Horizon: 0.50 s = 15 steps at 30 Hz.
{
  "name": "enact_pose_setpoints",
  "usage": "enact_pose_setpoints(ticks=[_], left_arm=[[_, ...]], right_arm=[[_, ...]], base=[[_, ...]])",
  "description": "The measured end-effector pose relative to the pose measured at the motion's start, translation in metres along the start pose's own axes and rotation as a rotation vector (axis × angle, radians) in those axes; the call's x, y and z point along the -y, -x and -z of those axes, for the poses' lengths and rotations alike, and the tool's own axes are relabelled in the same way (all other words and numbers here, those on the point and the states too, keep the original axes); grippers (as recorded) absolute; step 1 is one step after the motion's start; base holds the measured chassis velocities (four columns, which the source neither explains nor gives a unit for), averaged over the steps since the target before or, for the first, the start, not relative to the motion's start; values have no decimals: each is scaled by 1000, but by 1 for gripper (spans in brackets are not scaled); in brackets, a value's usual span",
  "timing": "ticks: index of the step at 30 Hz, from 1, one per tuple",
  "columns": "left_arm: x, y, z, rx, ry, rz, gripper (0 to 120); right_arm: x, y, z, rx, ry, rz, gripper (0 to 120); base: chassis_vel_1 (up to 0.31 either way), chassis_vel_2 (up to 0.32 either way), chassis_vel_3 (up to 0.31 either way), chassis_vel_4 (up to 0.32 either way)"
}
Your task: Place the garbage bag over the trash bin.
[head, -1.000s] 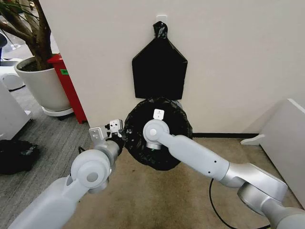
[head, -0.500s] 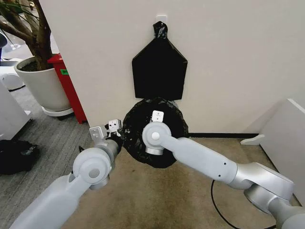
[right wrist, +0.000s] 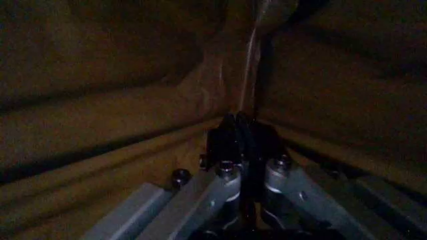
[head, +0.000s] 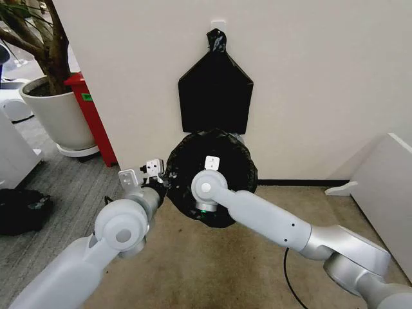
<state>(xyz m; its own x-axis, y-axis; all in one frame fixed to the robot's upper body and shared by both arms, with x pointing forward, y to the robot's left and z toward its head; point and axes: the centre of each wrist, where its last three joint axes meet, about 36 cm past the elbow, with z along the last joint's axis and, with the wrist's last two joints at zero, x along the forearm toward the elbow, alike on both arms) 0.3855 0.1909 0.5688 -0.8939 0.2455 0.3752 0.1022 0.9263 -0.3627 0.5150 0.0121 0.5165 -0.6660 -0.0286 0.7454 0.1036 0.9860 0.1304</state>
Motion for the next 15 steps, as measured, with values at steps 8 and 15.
enact_pose_setpoints(ticks=[8,15], left_arm=[[-4,9,-4,-14,-5,20,0],[-3,6,-5,-16,-2,14,0]], right_arm=[[-1,-34,15,23,20,60,0],[-7,-31,35,53,45,63,0]], base=[[0,0,0,0],[0,0,0,0]])
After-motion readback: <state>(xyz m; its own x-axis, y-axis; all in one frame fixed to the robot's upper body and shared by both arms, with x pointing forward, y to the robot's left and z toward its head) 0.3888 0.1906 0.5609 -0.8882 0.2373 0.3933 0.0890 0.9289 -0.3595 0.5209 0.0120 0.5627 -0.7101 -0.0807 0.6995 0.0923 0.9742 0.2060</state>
